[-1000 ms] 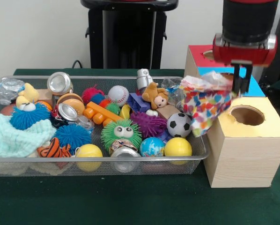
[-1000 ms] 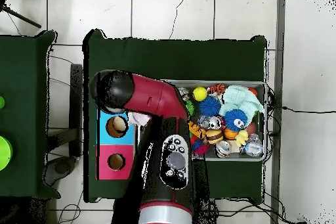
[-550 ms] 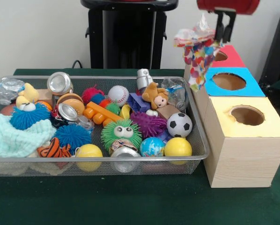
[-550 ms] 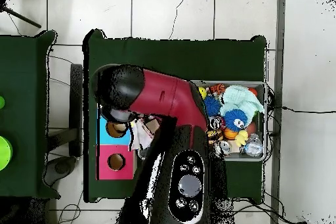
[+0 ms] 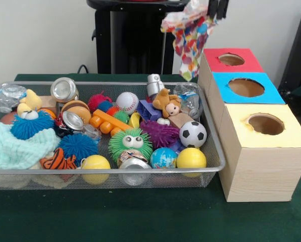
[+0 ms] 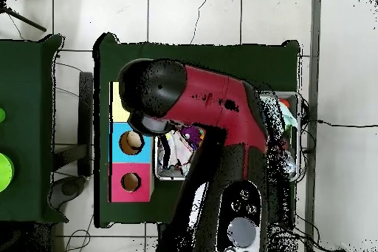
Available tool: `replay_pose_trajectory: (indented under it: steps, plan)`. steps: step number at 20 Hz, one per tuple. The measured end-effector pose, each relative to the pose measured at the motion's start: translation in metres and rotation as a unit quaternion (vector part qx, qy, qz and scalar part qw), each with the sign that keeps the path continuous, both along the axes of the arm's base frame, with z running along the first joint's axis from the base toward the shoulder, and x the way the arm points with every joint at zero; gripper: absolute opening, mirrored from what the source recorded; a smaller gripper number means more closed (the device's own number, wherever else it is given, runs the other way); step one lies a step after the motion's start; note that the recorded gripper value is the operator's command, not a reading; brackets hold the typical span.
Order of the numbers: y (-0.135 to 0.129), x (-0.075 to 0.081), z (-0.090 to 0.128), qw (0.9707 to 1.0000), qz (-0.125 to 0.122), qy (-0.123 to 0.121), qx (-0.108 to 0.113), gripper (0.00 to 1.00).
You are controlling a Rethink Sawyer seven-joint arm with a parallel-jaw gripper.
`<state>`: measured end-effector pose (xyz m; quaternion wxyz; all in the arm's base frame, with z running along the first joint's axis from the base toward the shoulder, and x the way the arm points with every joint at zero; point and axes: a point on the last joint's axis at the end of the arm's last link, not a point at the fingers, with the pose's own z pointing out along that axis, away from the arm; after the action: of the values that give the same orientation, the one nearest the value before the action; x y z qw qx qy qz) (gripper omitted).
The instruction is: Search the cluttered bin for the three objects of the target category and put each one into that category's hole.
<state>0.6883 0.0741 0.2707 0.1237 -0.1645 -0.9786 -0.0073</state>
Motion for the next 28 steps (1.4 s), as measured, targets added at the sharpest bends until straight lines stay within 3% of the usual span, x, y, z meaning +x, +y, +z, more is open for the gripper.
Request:
replay_pose_trajectory:
  steps: [5,8,11,18,23,28]
  plan:
    - [-0.001,-0.001,0.035,0.9995,0.006,0.031,0.004,0.0]
    - [0.0,-0.001,0.045,0.9993,0.007,0.037,0.006,0.0]
    - [0.001,0.0,0.059,0.9993,0.008,0.035,0.007,0.0]
    - [0.001,0.002,0.067,0.9996,0.009,0.027,0.007,0.0]
    - [0.007,0.006,0.064,0.9999,0.01,0.006,0.007,0.0]
    - [0.022,0.019,0.055,0.9989,0.017,-0.043,0.004,0.0]
